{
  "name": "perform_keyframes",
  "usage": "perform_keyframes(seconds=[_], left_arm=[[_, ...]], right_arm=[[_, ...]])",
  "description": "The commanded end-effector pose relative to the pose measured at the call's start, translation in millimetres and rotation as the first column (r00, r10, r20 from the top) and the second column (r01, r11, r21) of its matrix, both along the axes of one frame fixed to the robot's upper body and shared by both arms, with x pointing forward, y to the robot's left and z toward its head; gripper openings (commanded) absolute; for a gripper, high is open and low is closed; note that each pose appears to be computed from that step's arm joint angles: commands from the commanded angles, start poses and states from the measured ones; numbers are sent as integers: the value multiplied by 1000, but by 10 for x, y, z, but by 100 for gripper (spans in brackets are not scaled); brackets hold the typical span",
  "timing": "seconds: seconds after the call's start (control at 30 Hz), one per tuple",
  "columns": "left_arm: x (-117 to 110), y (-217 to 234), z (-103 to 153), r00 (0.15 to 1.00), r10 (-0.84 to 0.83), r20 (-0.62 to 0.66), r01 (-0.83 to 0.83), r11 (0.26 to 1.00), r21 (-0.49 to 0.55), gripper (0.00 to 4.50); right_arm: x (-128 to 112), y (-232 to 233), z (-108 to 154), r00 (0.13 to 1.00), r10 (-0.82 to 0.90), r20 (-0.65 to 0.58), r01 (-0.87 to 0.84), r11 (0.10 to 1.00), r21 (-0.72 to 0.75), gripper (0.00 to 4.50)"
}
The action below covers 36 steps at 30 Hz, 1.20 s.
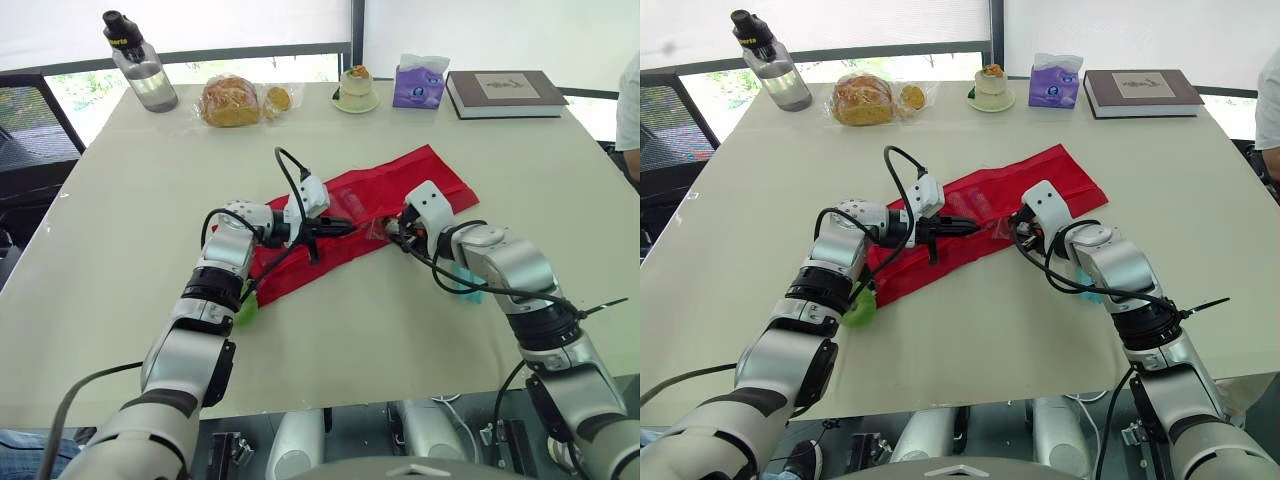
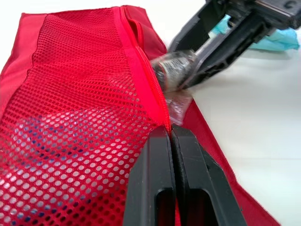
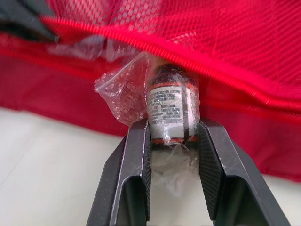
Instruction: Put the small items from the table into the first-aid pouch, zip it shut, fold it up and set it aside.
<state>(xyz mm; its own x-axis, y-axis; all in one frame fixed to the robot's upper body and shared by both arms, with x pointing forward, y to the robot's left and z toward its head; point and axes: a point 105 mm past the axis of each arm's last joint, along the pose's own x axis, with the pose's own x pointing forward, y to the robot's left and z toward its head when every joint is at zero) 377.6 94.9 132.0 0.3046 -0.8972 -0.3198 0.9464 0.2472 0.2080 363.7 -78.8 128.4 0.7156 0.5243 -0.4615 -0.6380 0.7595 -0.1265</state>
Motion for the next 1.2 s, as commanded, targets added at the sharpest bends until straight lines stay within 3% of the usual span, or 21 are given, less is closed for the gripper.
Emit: perform_keyframes(seconds=[0.03, 0.33, 0.73, 0.77, 0.9, 1.2], left_arm=[[-83, -159, 88, 997, -77, 31, 77, 997, -20, 0], [-159, -281, 65, 993, -119, 24, 120, 992, -26, 0], [-223, -308, 21, 991, -134, 10, 134, 991, -27, 0], [-219, -296, 19, 992, -129, 9, 130, 991, -26, 0], [-150, -231, 37, 996, -93, 8, 93, 995, -29, 0], [-40, -99, 130, 997, -71, -5, 70, 997, -31, 0]], right_arm=[[-8, 60, 176, 999, -9, 52, 6, 998, 61, 83], [64, 135, 135, 997, -38, 61, 34, 998, 61, 83], [210, 158, 183, 980, -182, 83, 161, 962, 219, 83], [198, 149, 174, 979, -183, 84, 162, 963, 218, 185], [118, 102, 130, 981, -180, 78, 159, 962, 222, 368], [-121, 24, 134, 986, -147, 82, 125, 966, 228, 368]])
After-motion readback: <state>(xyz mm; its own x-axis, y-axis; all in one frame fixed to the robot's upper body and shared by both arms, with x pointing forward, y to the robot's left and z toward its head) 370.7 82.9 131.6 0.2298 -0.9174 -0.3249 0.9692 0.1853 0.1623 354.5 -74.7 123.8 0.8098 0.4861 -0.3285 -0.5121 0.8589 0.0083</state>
